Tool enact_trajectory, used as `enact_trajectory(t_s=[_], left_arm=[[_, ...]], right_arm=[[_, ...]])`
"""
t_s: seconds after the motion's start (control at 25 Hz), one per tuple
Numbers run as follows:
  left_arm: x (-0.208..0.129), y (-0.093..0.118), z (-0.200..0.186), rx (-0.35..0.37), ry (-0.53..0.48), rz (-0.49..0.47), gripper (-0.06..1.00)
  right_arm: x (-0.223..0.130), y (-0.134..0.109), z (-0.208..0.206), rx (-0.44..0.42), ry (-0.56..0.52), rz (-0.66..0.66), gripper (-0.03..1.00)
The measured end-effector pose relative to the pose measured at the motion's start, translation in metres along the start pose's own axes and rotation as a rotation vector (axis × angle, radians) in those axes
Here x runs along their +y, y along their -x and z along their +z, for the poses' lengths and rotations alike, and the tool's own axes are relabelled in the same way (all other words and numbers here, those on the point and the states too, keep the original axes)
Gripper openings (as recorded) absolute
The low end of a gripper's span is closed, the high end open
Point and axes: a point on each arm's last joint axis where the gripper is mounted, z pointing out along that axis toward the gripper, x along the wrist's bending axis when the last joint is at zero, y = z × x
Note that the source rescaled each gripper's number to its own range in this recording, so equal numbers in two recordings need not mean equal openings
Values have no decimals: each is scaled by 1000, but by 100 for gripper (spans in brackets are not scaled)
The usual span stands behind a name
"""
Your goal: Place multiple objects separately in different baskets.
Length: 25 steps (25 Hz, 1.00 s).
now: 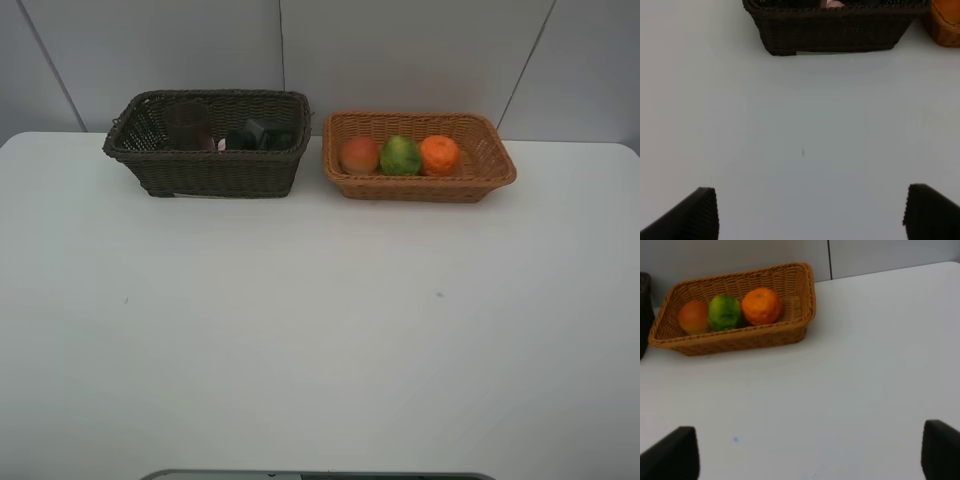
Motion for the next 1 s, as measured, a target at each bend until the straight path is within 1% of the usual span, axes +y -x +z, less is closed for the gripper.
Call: enact_trajectory(t_s=[1.0], left_arm=[[0,0,0,0,0,0,96]], right_arm=[[0,0,0,0,0,0,96]])
